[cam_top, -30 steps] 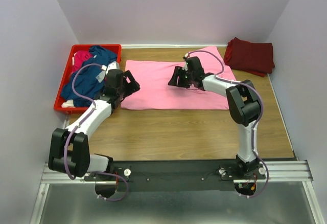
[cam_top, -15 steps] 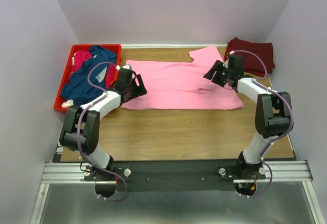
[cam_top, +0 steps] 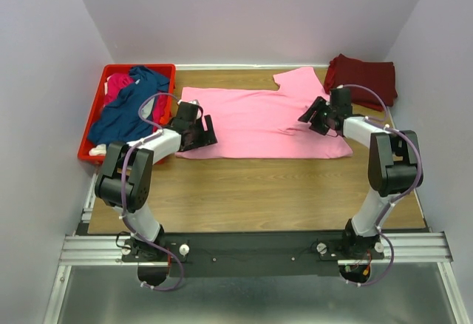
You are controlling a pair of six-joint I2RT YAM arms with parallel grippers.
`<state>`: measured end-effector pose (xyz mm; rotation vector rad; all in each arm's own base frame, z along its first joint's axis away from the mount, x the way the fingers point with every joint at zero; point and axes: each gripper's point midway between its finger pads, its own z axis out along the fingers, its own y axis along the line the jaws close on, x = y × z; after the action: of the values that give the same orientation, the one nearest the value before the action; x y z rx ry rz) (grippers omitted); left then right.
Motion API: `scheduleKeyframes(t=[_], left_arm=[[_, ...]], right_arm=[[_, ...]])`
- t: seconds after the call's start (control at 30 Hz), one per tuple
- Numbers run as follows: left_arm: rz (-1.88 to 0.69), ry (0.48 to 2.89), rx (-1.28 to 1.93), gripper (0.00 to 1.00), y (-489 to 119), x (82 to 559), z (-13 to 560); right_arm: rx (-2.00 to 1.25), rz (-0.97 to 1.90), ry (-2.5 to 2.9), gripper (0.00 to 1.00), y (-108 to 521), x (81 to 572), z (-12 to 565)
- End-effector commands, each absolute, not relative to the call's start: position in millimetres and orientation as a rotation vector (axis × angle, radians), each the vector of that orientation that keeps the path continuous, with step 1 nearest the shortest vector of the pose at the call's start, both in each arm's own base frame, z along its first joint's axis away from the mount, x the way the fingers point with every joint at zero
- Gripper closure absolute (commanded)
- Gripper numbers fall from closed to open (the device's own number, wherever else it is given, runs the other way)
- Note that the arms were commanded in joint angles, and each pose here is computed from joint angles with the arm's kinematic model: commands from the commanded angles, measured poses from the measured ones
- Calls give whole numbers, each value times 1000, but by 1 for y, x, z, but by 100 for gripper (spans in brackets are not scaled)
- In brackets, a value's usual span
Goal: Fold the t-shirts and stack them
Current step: Fold the tshirt
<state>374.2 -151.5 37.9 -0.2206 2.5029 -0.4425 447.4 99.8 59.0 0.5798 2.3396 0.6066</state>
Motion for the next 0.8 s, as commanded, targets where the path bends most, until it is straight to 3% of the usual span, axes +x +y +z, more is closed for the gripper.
scheduleKeyframes(t=[0.0, 0.33, 0.5, 0.67, 0.77], left_arm=[[-433, 2580, -192, 12, -150, 351, 25], [-428, 2584, -194, 12, -150, 348, 25], [-419, 2583, -200, 12, -148, 347, 25], [-419, 2588, -198, 12, -148, 344, 23], [-418, 2586, -200, 12, -148, 343, 24]], right_arm=[[695, 488, 2321, 35, 78, 444, 48], [690, 512, 2346, 44, 83, 445, 38], [620, 566, 2338, 62, 91, 450, 47], [531, 626, 2312, 92, 100, 463, 65], [503, 663, 2311, 97, 107, 471, 67]])
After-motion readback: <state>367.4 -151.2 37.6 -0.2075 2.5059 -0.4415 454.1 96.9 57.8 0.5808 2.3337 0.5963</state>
